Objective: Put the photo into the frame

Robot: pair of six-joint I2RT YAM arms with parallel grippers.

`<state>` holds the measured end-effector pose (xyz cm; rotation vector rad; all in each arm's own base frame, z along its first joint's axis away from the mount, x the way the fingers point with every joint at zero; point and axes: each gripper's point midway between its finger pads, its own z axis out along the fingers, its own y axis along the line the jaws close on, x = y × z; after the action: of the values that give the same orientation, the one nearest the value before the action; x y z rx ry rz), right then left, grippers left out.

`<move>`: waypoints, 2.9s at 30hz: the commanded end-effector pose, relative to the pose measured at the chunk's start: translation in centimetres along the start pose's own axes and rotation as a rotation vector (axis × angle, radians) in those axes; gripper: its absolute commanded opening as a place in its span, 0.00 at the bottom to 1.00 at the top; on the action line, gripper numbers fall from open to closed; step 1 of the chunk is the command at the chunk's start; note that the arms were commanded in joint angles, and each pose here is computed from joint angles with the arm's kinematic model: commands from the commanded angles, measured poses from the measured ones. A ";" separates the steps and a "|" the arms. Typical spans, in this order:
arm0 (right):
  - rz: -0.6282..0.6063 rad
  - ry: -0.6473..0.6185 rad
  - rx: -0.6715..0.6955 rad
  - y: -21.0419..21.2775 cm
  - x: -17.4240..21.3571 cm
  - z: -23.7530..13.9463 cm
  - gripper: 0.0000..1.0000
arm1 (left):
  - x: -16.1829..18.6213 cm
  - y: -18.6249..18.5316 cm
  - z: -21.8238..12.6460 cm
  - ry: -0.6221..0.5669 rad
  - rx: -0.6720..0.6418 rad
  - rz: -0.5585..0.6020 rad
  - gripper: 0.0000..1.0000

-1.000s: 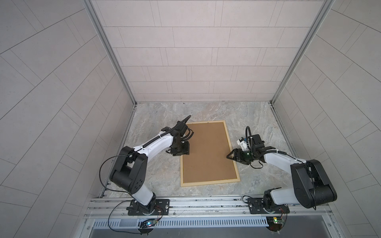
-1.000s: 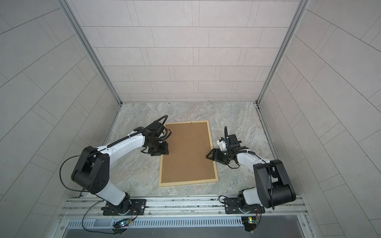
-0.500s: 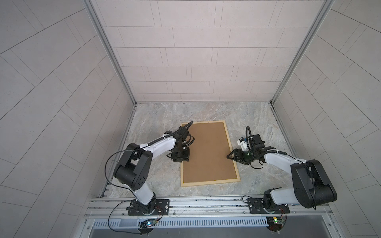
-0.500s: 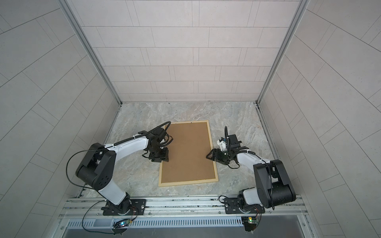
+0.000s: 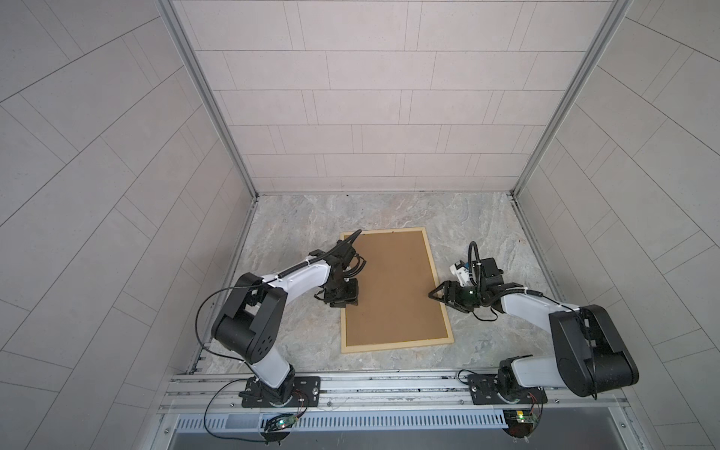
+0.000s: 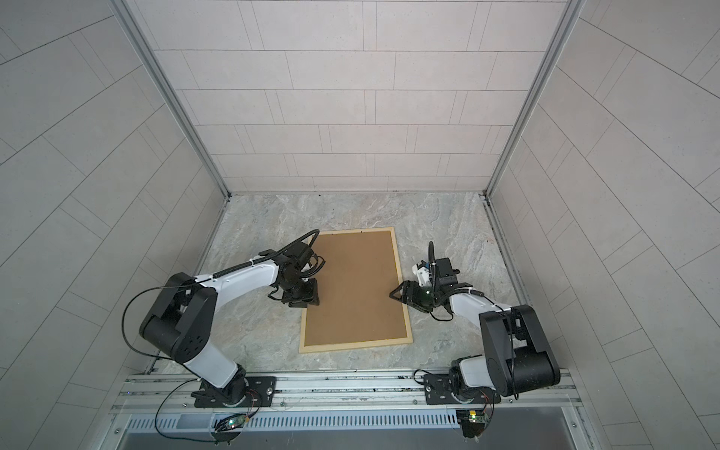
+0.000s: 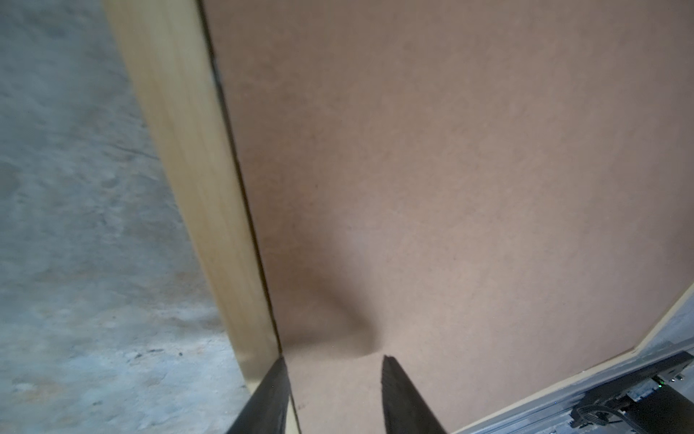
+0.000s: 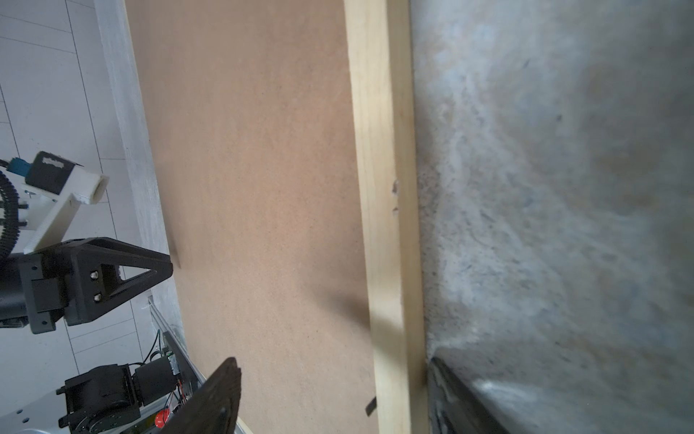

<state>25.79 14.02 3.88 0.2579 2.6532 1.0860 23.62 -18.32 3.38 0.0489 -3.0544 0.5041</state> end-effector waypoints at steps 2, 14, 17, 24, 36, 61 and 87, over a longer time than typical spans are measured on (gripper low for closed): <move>0.097 0.145 0.040 -1.8 4.6 1.3 0.74 | 1.7 -6.6 0.1 0.067 0.285 0.078 0.42; 0.092 0.154 0.066 -2.2 5.0 1.6 0.74 | 1.9 -4.6 1.0 0.009 0.068 0.140 0.37; 0.089 0.154 0.070 -2.1 5.0 1.6 0.74 | 2.4 -3.7 2.2 0.029 -0.028 0.178 0.37; 0.063 0.156 0.100 -2.1 5.0 1.2 0.74 | 2.1 -3.2 2.1 -0.009 -0.130 0.190 0.39; 0.028 0.157 0.132 -1.9 4.3 0.8 0.74 | 2.7 -3.3 1.5 -0.002 -0.236 0.267 0.64; -0.096 0.041 0.223 -0.8 3.0 -3.1 0.75 | 0.0 0.6 -5.7 -0.127 -0.018 0.089 0.70; -0.090 0.159 0.139 -0.6 1.2 1.3 0.73 | -4.6 3.3 -0.5 -0.111 0.110 -0.090 0.58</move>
<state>27.25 14.61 3.81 0.0756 2.7749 0.8975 28.06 -14.85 2.74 0.2281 -3.1225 0.6618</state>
